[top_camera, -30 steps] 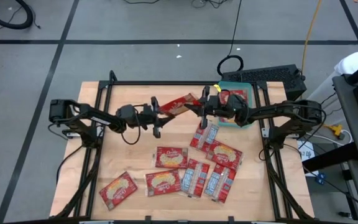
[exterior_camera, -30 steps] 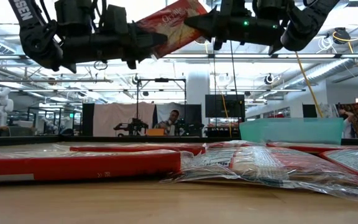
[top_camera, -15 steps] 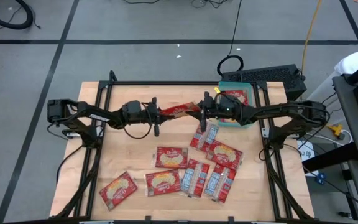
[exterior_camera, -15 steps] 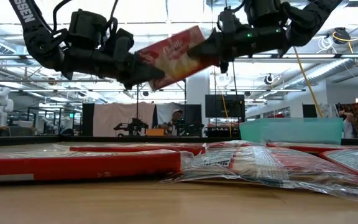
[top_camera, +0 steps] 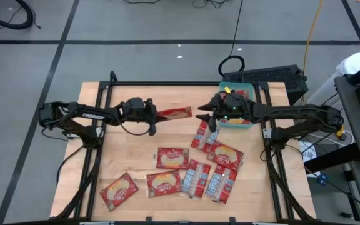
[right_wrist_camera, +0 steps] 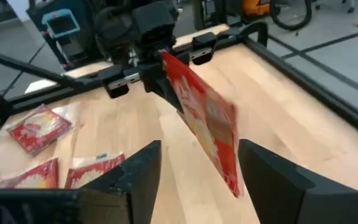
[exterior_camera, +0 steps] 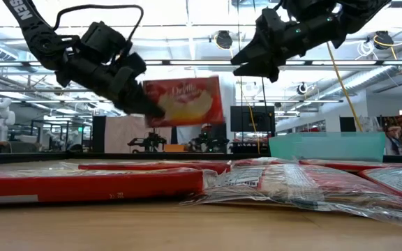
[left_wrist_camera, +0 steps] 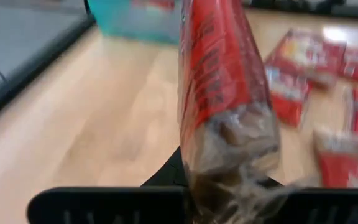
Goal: Sort popcorn bags into baskets
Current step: Put the red popcorn bag into the green bin
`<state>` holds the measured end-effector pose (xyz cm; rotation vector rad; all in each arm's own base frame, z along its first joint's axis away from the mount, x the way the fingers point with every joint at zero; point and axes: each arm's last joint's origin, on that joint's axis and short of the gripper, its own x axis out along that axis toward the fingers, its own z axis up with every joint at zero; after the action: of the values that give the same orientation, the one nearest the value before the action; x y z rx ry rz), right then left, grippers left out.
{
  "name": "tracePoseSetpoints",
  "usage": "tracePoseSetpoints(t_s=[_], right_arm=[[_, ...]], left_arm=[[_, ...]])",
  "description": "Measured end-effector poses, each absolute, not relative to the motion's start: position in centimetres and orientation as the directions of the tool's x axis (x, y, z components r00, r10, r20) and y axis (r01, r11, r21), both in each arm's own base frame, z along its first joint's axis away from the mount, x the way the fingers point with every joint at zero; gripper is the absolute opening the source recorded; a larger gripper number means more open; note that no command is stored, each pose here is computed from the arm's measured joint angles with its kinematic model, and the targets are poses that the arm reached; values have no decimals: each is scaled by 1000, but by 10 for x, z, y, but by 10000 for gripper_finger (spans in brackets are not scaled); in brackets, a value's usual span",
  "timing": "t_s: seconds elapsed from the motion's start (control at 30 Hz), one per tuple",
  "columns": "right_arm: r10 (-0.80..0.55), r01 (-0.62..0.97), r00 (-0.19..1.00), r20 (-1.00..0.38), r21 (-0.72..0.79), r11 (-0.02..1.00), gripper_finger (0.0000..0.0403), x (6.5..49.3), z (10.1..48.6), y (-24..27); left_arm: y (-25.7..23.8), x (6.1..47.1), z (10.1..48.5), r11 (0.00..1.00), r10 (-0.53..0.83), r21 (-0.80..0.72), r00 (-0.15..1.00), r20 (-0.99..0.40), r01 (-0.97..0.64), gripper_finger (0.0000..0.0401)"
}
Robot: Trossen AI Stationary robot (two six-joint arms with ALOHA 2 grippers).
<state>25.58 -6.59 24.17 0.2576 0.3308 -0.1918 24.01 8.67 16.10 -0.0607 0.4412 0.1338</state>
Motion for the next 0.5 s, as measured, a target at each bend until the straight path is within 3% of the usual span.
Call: tracePoseSetpoints(t_s=[0.33, 0.5], right_arm=[[-95, 138, 893, -440, 67, 988, 210, 293, 215, -61], [-84, 95, 909, -408, 7, 995, 209, 308, 201, -61]], left_arm=[[77, 239, 154, 996, 23, -63, 866, -499, -62, 26], [74, 240, 155, 998, 11, -51, 872, -490, -41, 20]])
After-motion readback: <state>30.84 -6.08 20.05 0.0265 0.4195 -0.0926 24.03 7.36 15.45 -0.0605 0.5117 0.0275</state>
